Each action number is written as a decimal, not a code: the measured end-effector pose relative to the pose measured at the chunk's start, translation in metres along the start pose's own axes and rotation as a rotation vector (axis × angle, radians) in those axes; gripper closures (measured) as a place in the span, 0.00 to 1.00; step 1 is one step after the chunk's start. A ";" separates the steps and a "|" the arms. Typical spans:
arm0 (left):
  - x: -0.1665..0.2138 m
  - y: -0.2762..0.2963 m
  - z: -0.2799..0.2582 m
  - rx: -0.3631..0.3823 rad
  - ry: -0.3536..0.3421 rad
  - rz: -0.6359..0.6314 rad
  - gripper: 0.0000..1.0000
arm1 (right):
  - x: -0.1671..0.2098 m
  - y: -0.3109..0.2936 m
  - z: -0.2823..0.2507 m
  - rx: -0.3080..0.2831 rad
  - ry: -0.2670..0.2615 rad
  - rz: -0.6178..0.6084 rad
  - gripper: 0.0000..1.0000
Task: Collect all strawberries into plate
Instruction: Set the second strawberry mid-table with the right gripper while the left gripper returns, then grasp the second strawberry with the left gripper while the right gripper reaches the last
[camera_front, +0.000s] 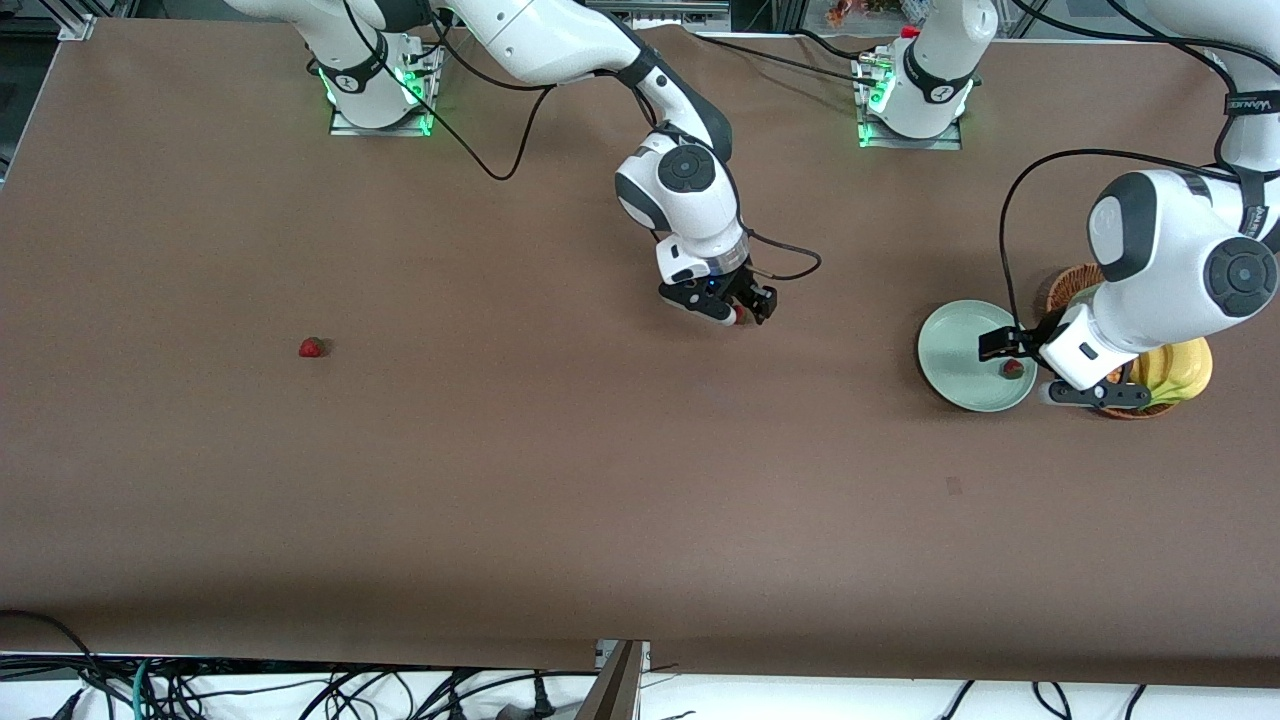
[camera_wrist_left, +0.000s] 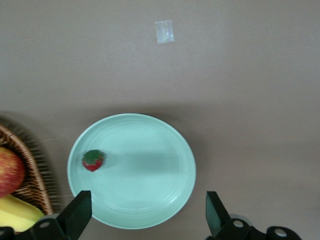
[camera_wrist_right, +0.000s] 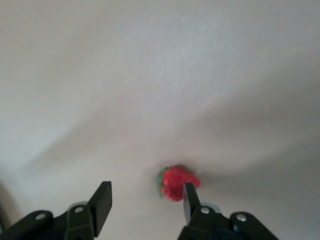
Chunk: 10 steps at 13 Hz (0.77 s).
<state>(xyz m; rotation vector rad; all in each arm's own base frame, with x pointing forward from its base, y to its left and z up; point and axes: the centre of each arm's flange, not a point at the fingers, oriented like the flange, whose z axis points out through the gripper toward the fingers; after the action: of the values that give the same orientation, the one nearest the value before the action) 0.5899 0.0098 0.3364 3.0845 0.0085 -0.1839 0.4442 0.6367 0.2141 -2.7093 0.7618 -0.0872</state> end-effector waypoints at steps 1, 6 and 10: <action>0.000 0.014 0.001 -0.003 -0.001 -0.020 0.00 | 0.012 0.002 -0.006 -0.044 0.007 -0.024 0.34; -0.016 0.132 0.018 -0.033 0.006 -0.138 0.00 | 0.121 0.017 -0.087 -0.266 -0.059 -0.201 0.34; -0.038 0.213 0.033 -0.041 0.030 -0.237 0.00 | 0.211 0.066 -0.138 -0.332 -0.147 -0.361 0.34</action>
<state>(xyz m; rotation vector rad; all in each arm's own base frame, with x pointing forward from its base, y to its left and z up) 0.5501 -0.2043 0.3192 3.0376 0.3748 -0.1441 0.5720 0.4338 0.3174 -3.0967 0.2545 0.1688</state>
